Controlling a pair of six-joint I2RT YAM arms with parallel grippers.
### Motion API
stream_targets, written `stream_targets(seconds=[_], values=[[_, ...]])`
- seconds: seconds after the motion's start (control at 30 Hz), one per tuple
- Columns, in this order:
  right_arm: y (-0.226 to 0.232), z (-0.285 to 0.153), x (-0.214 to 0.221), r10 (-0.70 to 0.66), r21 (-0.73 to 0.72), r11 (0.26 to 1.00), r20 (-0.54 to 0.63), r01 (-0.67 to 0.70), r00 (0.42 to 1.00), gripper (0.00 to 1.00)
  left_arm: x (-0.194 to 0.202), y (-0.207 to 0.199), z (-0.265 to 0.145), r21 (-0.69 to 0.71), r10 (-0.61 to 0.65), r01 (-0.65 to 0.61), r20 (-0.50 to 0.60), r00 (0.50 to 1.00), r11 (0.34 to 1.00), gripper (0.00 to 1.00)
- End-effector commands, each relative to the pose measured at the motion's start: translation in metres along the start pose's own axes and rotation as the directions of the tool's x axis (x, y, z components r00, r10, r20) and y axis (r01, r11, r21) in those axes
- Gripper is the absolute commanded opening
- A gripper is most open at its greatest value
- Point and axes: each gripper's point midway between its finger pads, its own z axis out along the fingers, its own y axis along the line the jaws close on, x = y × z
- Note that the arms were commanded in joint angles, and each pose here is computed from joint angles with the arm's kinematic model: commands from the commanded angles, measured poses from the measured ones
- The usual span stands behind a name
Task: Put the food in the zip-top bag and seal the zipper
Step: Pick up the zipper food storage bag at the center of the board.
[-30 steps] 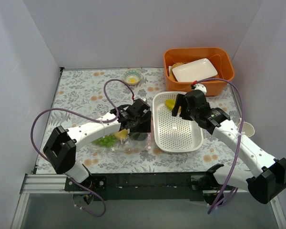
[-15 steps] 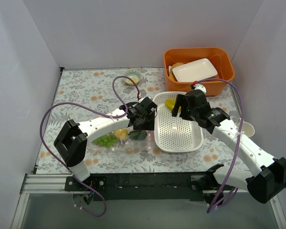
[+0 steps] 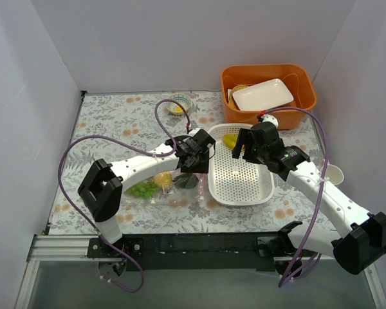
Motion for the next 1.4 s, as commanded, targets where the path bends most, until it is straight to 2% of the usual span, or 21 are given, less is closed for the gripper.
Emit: stream_targets(seconds=[0.0, 0.3, 0.4, 0.43, 0.6, 0.63, 0.67, 0.77, 1.0, 1.17, 1.37], values=[[0.004, -0.001, -0.007, -0.001, -0.024, 1.000, 0.030, 0.001, 1.000, 0.87, -0.013, -0.012, -0.008, 0.013, 0.008, -0.008, 0.044, 0.999, 1.000, 0.50], [0.003, 0.000, -0.005, -0.002, -0.024, 1.000, 0.022, 0.002, 1.000, 0.87, -0.003, -0.009, 0.008, -0.033, 0.034, -0.033, 0.013, 0.999, 0.999, 0.47], [0.003, 0.000, -0.005, -0.002, -0.024, 1.000, 0.022, 0.002, 1.000, 0.87, -0.001, -0.006, 0.010, -0.050, 0.038, -0.038, 0.007, 0.999, 0.998, 0.41], [0.002, 0.000, -0.005, -0.005, -0.023, 1.000, 0.021, 0.006, 1.000, 0.87, 0.000, -0.003, 0.011, -0.062, 0.035, -0.035, 0.006, 0.999, 0.997, 0.35], [0.002, 0.002, -0.004, -0.005, -0.026, 1.000, 0.015, 0.006, 1.000, 0.87, -0.010, -0.004, -0.001, -0.054, 0.025, -0.023, 0.041, 0.999, 0.998, 0.19], [0.002, 0.003, -0.003, -0.006, -0.026, 1.000, 0.011, 0.006, 1.000, 0.87, -0.014, -0.006, -0.008, -0.047, 0.026, -0.023, 0.053, 0.998, 0.999, 0.16], [0.005, 0.003, -0.003, -0.005, -0.039, 0.999, 0.008, 0.006, 1.000, 0.87, -0.017, -0.004, -0.010, -0.051, 0.022, -0.018, 0.062, 0.998, 0.999, 0.09], [0.011, 0.007, 0.001, -0.008, -0.069, 0.998, -0.014, 0.007, 1.000, 0.87, -0.032, -0.004, -0.031, -0.042, 0.008, -0.003, 0.115, 0.993, 0.999, 0.00], [0.044, 0.020, 0.020, -0.011, -0.233, 0.972, -0.108, -0.014, 0.994, 0.83, -0.070, 0.007, -0.095, -0.014, -0.044, 0.050, 0.263, 0.964, 0.999, 0.00], [0.067, 0.033, 0.039, -0.021, -0.337, 0.940, -0.214, -0.053, 0.977, 0.79, -0.071, 0.024, -0.125, -0.013, -0.081, 0.089, 0.299, 0.951, 0.996, 0.00], [0.093, 0.037, 0.033, -0.027, -0.431, 0.900, -0.224, -0.074, 0.974, 0.78, -0.072, 0.052, -0.160, 0.001, -0.154, 0.165, 0.366, 0.918, 0.986, 0.01]])
